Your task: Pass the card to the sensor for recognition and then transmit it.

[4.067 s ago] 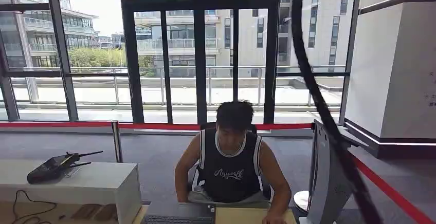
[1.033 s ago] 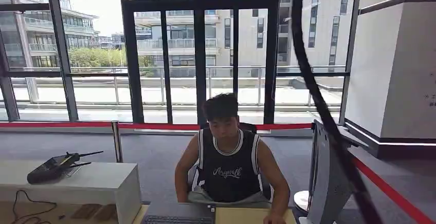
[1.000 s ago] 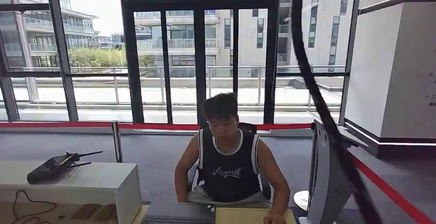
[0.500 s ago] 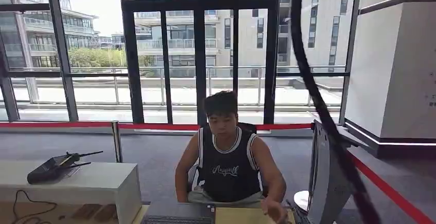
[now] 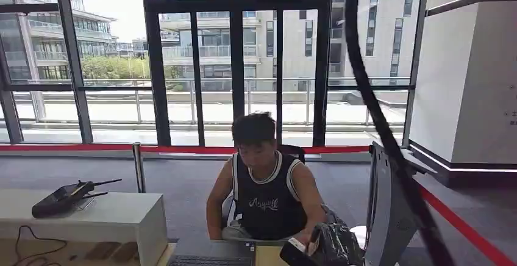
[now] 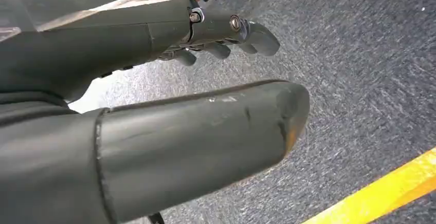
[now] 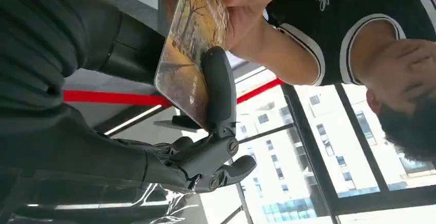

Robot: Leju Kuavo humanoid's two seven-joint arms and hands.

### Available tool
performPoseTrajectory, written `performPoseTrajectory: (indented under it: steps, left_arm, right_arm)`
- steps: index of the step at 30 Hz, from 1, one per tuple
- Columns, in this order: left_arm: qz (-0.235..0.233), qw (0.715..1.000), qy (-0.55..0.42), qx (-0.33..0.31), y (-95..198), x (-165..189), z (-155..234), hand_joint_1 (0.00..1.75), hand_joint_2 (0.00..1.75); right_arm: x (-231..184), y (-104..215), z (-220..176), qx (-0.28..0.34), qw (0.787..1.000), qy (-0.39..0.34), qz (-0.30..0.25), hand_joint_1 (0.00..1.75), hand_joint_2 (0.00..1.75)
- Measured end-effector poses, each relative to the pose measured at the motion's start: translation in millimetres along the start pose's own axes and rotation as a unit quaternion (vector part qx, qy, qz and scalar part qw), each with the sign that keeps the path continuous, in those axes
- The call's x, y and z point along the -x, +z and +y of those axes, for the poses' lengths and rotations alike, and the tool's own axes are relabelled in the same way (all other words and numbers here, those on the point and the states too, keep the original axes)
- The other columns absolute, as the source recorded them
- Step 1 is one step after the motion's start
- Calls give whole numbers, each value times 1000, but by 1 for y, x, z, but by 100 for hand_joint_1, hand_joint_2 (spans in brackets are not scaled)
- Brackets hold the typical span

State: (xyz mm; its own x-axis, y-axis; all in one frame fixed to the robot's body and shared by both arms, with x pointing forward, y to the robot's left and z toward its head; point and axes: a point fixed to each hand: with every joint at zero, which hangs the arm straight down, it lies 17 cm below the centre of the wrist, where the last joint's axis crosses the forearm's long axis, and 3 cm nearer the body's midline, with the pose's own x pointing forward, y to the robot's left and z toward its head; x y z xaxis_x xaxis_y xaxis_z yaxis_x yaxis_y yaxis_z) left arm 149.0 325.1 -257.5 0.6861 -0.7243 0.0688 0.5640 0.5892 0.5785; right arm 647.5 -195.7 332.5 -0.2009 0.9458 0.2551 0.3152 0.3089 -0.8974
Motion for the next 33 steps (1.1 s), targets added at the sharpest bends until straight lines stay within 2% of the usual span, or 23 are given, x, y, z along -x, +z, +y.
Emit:
performPoseTrajectory:
  steps: [5, 6, 7, 8, 11, 12, 25, 29, 33]
  left_arm:
    - [2, 1000, -3, 1, 1, 2, -2, 0, 0]
    - [2, 1000, -3, 2, 1, 3, -3, 0, 0]
    - [3, 1000, -4, 3, 1, 4, -4, 0, 0]
    - [3, 1000, -5, 3, 2, 5, -4, 0, 0]
    - [3, 1000, -7, 4, 2, 6, -5, 0, 0]
    - [3, 1000, -8, 4, 2, 7, -6, 0, 0]
    - [6, 1000, -4, 4, 2, 9, -6, 0, 0]
    - [16, 1000, 8, 4, 3, 13, -7, 0, 0]
    - [36, 999, 23, 7, 3, 20, -9, 0, 0]
  right_arm:
    - [3, -3, 11, -20, 1000, 12, 12, 175, 175]
    - [4, -2, 14, -24, 999, 14, 15, 70, 175]
    - [6, -1, 17, -28, 999, 16, 18, 16, 175]
    - [7, 0, 21, -32, 999, 18, 20, 3, 175]
    - [13, 2, 28, -41, 998, 24, 29, 0, 175]
    - [14, 3, 30, -42, 998, 26, 30, 0, 0]
    - [18, 4, 33, -38, 998, 29, 32, 0, 0]
    - [16, 1, 20, -4, 999, -40, 32, 0, 0]
    - [25, 4, 5, 48, 989, -135, 45, 0, 0]
